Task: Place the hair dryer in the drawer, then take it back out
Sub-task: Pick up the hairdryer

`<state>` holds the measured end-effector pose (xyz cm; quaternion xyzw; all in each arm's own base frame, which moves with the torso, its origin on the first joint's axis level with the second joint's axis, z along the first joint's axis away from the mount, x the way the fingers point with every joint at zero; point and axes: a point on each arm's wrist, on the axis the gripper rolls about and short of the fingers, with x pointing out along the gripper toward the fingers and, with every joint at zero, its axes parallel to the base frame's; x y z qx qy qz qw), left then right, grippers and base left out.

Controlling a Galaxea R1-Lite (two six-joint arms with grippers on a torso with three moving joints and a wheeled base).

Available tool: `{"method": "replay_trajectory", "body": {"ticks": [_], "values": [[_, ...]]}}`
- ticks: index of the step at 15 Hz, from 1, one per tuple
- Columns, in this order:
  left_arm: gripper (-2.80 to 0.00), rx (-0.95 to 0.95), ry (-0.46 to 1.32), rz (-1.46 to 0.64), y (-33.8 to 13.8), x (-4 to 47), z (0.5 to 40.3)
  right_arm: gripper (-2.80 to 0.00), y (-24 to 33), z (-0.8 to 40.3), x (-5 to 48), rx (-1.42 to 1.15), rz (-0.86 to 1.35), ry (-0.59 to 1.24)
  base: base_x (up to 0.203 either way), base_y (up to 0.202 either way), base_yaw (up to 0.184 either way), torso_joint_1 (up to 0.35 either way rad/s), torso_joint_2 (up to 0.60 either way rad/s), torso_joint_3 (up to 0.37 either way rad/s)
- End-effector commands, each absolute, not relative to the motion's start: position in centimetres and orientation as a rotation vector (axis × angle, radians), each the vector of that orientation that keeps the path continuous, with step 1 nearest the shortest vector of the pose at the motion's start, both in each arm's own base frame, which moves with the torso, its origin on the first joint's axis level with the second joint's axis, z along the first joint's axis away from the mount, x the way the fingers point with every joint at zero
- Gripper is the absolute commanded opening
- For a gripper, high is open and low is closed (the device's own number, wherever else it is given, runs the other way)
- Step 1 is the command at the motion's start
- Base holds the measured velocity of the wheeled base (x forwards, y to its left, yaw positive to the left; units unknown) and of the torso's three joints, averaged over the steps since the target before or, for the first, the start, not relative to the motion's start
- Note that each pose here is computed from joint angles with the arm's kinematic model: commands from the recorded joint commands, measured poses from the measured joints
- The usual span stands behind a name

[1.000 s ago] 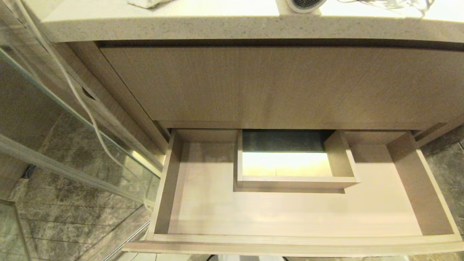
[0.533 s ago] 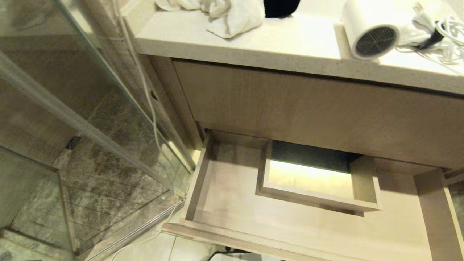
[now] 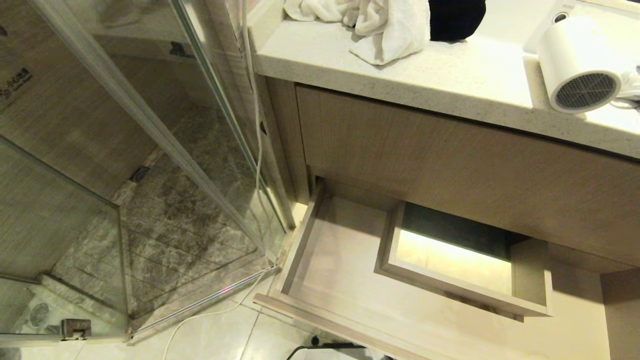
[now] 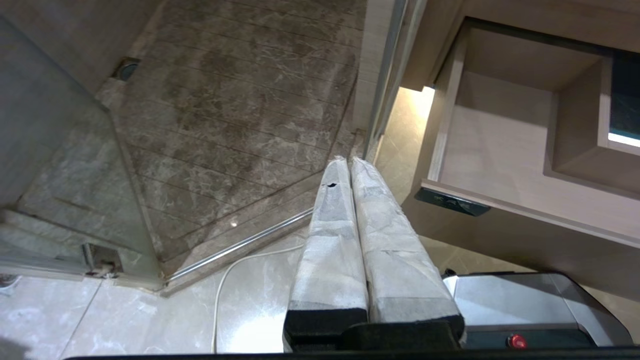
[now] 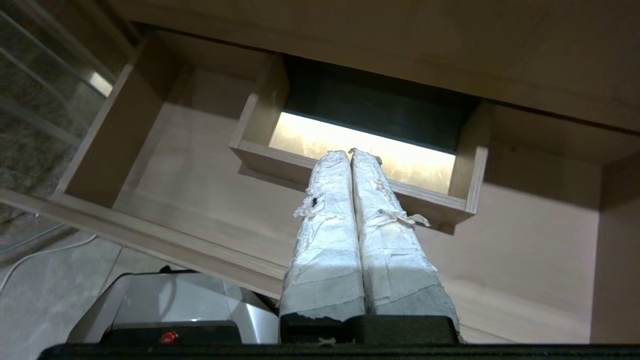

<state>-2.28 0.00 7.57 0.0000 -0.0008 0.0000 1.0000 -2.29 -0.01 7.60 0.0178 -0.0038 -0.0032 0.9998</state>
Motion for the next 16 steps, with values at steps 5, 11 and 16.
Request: {"method": "replay_trajectory", "body": {"ticks": [5, 11, 16], "values": [[-2.80, 0.000, 0.000, 0.000, 0.00, -2.27, 7.52, -2.80, -0.01, 7.56, -2.28, 0.038, -0.006, -0.006, 0.000, 0.005, -0.041, 0.000, 0.00, 0.001], [-2.80, 0.000, -0.002, 0.000, 0.00, -2.28, 7.53, -2.80, -0.01, 7.56, -2.28, 0.037, -0.007, -0.006, -0.003, 0.014, -0.148, 0.004, 0.00, 0.001], [-2.80, 0.000, -0.003, 0.000, 0.00, -2.29, 7.56, -2.80, 0.01, 7.55, -2.28, 0.025, 0.000, -0.005, 0.000, 0.000, 0.000, 0.000, 0.00, 0.000]]}}
